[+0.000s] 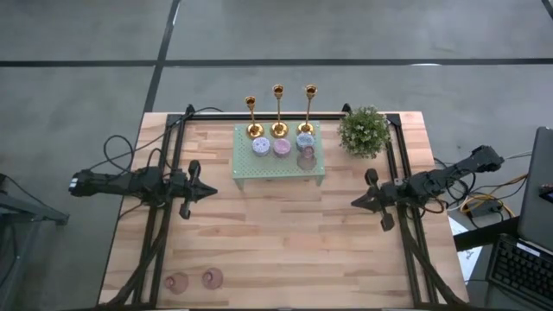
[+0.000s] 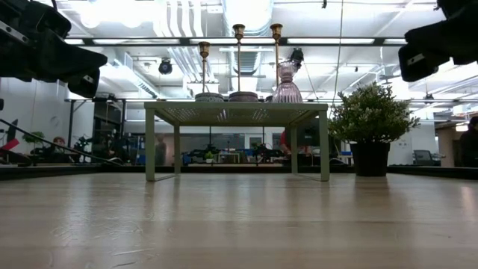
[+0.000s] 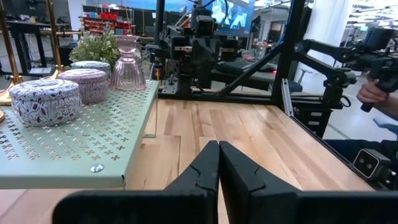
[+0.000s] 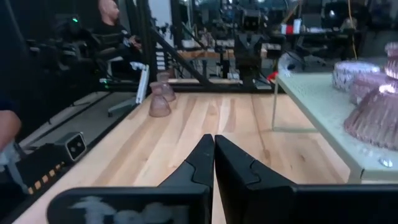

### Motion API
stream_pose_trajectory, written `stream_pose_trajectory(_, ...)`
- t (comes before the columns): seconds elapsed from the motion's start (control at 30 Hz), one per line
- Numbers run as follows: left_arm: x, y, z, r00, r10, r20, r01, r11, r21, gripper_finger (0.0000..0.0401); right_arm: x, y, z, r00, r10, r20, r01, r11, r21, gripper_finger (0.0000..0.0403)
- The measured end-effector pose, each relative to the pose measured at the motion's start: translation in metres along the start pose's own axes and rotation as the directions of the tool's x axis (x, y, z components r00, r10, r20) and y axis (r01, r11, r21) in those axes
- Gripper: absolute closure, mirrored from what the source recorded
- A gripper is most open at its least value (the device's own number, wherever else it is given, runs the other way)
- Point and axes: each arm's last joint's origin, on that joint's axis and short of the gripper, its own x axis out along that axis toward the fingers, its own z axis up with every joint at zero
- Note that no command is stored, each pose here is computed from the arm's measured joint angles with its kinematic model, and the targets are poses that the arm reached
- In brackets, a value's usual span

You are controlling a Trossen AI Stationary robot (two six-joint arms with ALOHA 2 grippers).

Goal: Pick & Place candle stick holders
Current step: Put the right pink glass candle holder on the shelf

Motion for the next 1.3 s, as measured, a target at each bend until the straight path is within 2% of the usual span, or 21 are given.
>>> stream_pose_trajectory(0.37, 0.000, 0.000, 0.000, 1.000, 0.000, 0.000, 0.000, 1.000, 0.000, 0.0387, -0.013, -0.003, 0.000, 0.999, 0.003, 0.032, -0.003, 1.000, -0.009, 0.0394)
stream_pose_trajectory(0.63, 0.000, 0.000, 0.000, 1.000, 0.000, 0.000, 0.000, 1.000, 0.000, 0.0387, -0.014, -0.003, 0.001, 0.999, 0.004, 0.043, 0.003, 0.988, -0.153, 0.0394)
stream_pose_trajectory(0.9, 0.000, 0.000, 0.000, 1.000, 0.000, 0.000, 0.000, 1.000, 0.000, 0.0387, -0.013, -0.003, -0.001, 1.000, 0.003, 0.024, 0.000, 0.995, -0.097, 0.0394)
stream_pose_trajectory(1.3, 0.000, 0.000, 0.000, 1.000, 0.000, 0.000, 0.000, 1.000, 0.000, 0.0387, -0.013, -0.003, -0.001, 1.000, 0.002, 0.021, 0.000, 0.995, -0.097, 0.0394)
